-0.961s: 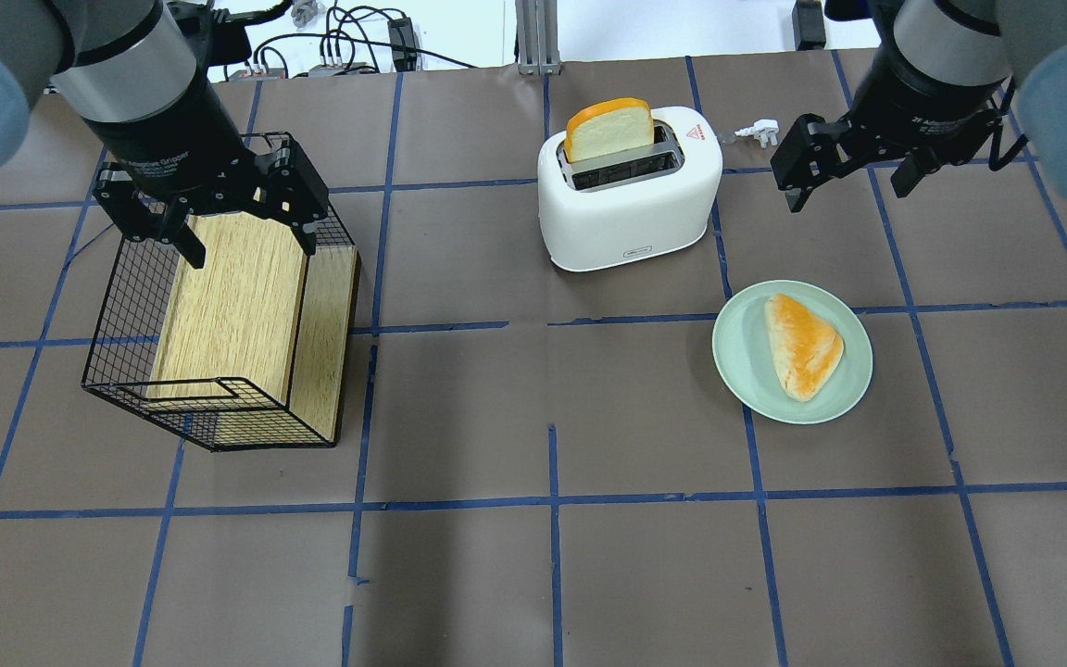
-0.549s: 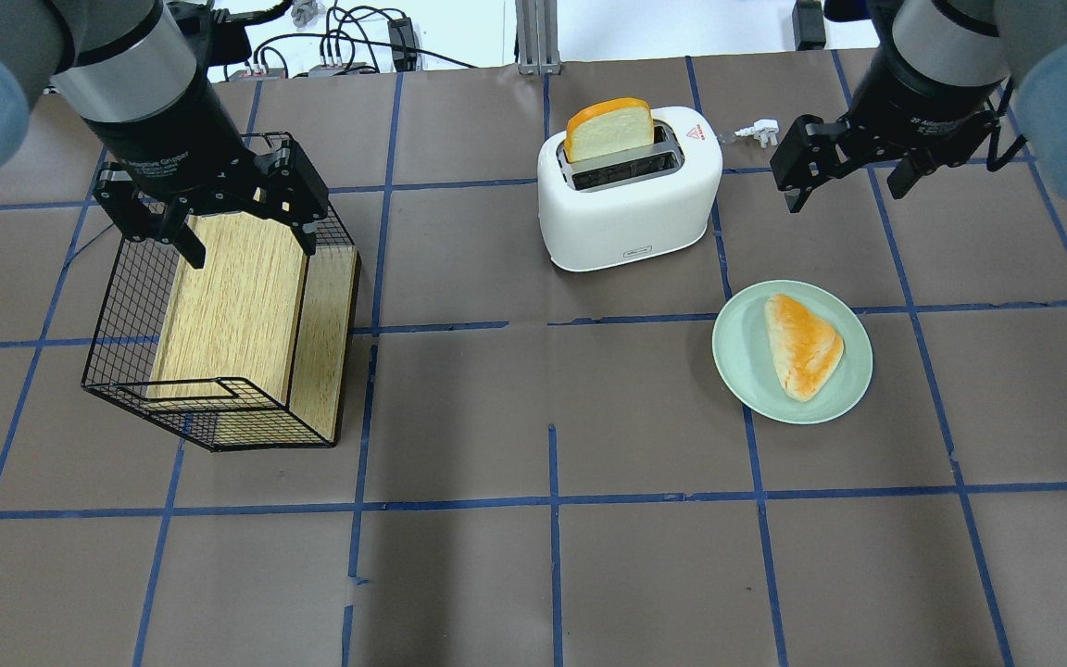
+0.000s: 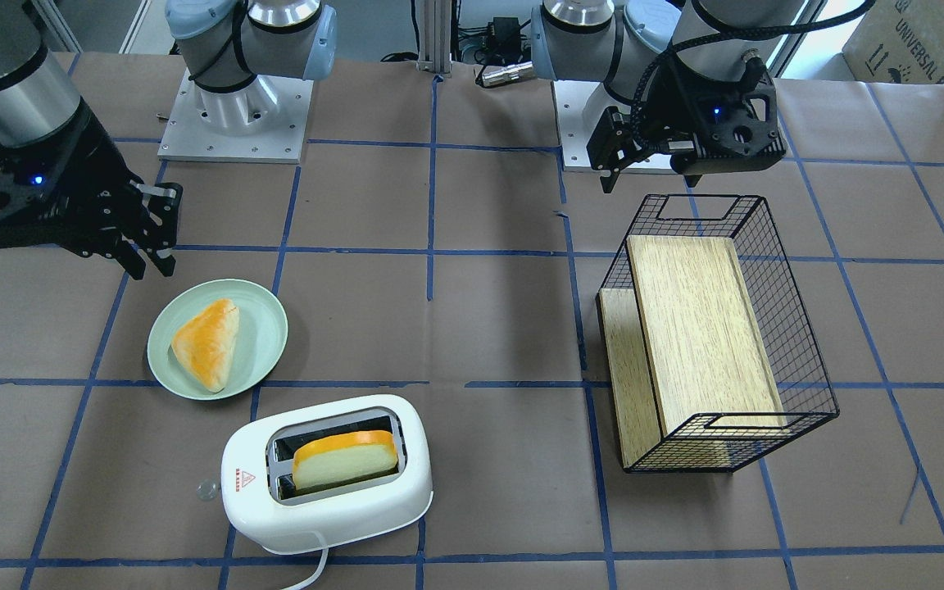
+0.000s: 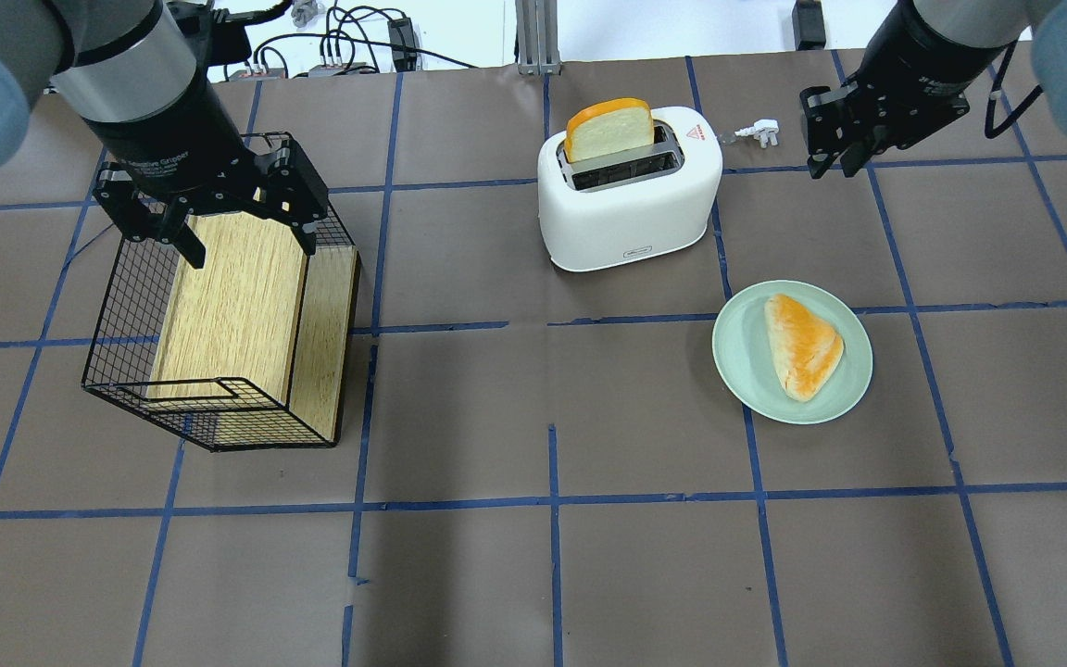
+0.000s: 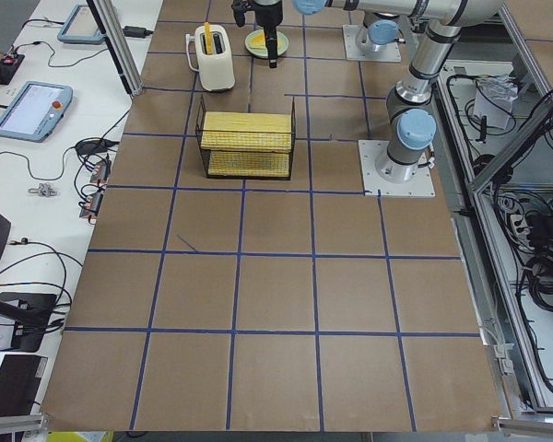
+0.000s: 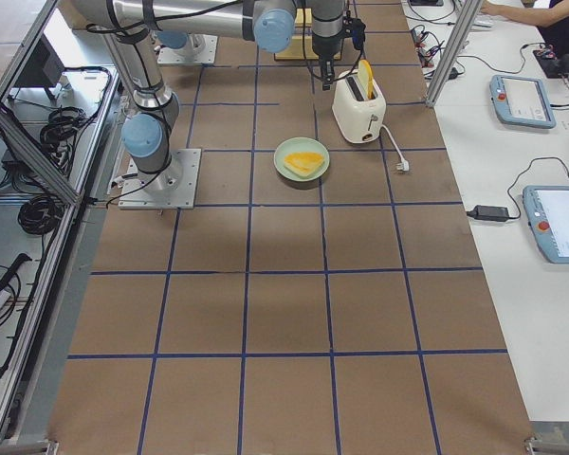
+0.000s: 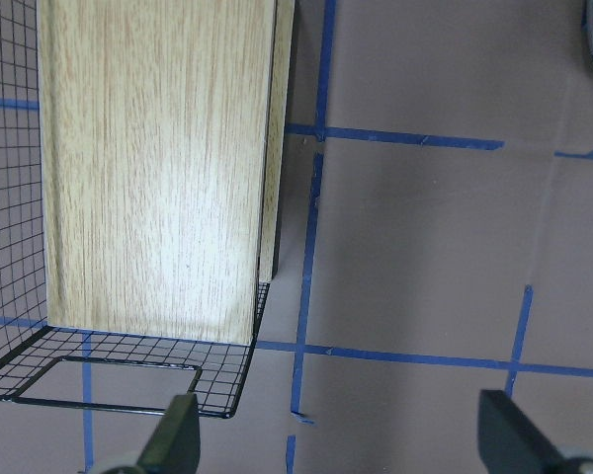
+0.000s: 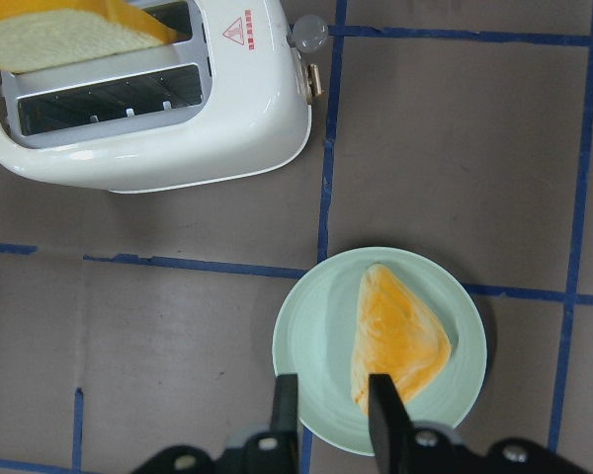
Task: Press toaster with right arm
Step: 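Move the right gripper toward the side of the white toaster, then lower the right gripper onto the toaster's lever and press down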
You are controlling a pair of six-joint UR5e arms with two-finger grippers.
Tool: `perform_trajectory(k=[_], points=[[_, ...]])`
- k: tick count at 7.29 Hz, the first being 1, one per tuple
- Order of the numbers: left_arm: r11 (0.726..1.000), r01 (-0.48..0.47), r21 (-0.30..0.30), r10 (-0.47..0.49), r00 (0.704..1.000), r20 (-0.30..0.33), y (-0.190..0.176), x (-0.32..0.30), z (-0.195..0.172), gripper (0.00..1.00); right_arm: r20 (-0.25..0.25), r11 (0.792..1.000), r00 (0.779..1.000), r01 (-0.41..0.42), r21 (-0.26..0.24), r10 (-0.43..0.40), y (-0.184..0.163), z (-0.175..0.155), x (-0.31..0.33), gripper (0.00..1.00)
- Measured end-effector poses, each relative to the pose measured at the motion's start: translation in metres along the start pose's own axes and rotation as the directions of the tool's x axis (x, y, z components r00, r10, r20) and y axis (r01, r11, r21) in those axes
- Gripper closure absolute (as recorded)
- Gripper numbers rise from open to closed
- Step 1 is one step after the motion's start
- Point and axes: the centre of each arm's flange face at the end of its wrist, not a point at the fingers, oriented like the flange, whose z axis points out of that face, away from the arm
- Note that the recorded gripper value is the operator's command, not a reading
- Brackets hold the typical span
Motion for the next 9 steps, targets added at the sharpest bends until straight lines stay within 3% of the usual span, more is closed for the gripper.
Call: perform_trajectory(k=[5,9], points=[[1.000,0.000,0.001,0.000,1.000,0.000,0.000,0.000,0.000,0.00,0.175,1.000,0.984,0.022,-0.013,-0.020,-0.125,0.086,0.023,0.94],[1.000,0.000,-0.001,0.000,1.000,0.000,0.000,0.000,0.000,0.00,0.222,0.999,0.974,0.037,-0.010,-0.033,-0.158,0.147,0.045,0.94]])
